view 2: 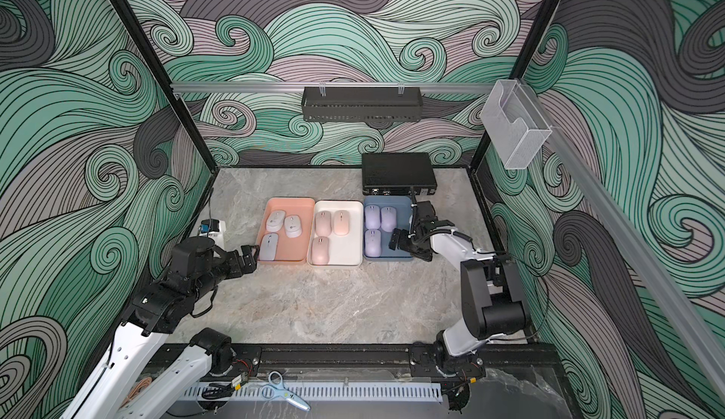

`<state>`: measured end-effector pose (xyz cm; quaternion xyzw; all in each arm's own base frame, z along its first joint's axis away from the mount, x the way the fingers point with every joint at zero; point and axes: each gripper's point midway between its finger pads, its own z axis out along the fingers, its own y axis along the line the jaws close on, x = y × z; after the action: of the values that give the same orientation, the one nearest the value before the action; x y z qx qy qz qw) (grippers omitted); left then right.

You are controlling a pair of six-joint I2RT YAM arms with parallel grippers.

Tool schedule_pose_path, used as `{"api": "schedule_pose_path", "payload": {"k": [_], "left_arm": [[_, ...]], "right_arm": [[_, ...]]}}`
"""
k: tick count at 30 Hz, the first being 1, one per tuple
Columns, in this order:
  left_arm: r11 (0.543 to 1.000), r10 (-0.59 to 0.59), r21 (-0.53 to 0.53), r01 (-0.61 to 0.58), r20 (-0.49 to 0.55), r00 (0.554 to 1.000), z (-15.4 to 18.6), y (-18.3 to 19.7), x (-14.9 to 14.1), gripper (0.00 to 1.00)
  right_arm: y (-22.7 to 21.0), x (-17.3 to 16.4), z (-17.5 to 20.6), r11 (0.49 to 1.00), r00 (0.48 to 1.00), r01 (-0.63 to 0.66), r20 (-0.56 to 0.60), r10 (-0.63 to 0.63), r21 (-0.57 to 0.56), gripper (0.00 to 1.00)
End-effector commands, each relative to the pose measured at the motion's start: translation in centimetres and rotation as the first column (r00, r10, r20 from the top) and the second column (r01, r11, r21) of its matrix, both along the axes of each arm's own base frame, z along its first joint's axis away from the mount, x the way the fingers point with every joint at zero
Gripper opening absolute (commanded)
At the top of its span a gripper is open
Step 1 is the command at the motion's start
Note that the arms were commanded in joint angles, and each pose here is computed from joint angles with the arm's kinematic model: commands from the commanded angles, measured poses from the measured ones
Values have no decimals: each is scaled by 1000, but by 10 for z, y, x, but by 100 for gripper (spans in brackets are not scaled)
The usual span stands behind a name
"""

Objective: Place the mice by color into the storage box
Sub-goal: Move the storage box to the center of the board, then reset both arms

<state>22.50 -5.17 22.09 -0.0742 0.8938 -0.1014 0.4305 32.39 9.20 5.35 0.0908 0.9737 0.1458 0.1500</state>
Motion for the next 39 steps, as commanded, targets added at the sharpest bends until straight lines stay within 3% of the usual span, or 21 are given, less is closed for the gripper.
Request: {"api": "schedule_pose_path", "payload": {"k": [1,7,12,15,17,19,24,27,31,35,39], "left_arm": [[1000,-5,1,5,19,1000,16,-1,4,99],[994,89,63,-89,14,996,26,16,9,98],[980,177,80,-184,96,980,50,34,10,99],[969,229,54,-240,156,961,51,38,21,98],[957,282,13,-290,193,940,46,41,30,99],[940,320,39,-338,237,917,33,48,41,99],[902,269,235,-362,351,897,1,57,67,99],[871,223,327,-365,400,889,-13,62,74,98],[848,220,393,-356,350,911,-45,74,81,99],[855,244,352,-381,374,895,-74,84,94,99],[853,185,407,-326,348,919,-89,81,116,98]], "right_arm": [[-1,3,14,1000,999,-8,36,9,-17,100],[-10,-2,26,998,999,-5,50,8,-60,100],[-5,0,82,1000,975,-5,223,8,-13,100],[-1,2,131,999,917,-32,398,34,-12,100],[-8,3,154,999,867,24,498,1,-43,100],[-12,7,167,995,796,46,605,19,-91,100],[-30,19,161,960,765,92,636,100,-263,100],[-29,27,159,941,695,62,691,198,-332,100],[-24,34,144,927,608,20,741,286,-374,100],[-26,44,116,917,616,-8,720,319,-399,100],[-30,50,95,914,641,-20,696,324,-406,100]]}}
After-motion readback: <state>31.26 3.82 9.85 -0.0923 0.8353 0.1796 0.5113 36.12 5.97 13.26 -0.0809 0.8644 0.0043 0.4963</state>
